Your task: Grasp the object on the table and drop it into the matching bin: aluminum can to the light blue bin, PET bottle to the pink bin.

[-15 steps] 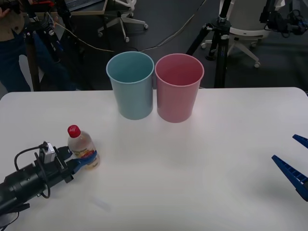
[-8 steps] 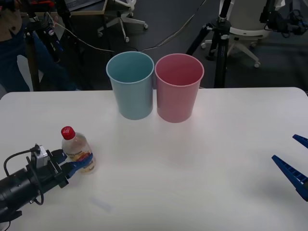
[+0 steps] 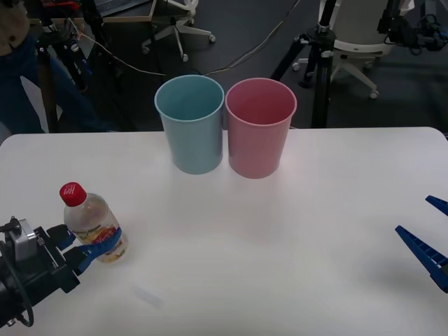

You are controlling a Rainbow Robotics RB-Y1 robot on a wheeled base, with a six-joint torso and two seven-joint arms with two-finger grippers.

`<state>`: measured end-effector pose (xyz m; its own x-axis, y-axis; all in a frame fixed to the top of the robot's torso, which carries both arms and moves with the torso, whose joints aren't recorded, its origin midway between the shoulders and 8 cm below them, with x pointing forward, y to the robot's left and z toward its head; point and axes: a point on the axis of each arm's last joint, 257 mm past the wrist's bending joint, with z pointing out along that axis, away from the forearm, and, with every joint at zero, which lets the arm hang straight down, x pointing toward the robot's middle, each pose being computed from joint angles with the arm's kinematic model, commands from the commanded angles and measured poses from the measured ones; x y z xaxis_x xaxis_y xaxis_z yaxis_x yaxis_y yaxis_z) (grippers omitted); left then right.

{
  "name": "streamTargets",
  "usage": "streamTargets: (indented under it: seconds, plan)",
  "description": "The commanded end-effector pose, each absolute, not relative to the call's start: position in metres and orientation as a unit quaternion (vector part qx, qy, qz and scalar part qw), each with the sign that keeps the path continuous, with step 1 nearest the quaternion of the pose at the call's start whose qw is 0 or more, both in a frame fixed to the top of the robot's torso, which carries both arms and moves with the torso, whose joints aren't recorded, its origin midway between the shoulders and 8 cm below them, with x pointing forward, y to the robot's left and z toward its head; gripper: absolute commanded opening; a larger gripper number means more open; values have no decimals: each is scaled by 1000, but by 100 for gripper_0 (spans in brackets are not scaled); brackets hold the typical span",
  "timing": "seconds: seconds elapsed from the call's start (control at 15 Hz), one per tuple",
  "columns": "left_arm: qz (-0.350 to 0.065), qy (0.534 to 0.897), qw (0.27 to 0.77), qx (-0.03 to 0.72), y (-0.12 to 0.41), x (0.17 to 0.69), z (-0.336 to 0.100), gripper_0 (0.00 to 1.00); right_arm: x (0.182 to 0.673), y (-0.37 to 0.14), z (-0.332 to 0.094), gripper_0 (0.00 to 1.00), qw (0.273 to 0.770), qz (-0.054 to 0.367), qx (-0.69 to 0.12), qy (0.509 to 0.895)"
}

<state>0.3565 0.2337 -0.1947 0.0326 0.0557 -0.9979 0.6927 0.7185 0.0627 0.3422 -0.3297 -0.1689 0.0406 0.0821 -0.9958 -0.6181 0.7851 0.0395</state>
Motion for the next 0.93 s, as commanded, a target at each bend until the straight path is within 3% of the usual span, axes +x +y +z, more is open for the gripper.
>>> streamTargets:
  seconds: [0.07,0.4,0.6,0.93]
  plan:
    - [-268,642,655,295,217,345,-159,0,342,-330,-169,100,691,253,-208,645]
    - [-291,640,644,302,213,335,-109,0,342,-330,-169,100,691,253,-208,645]
    - [-276,628,648,331,190,341,-73,0,342,-330,-169,100,691,253,-208,645]
    - [-304,610,634,365,163,359,-6,0,342,-330,-169,100,691,253,-208,645]
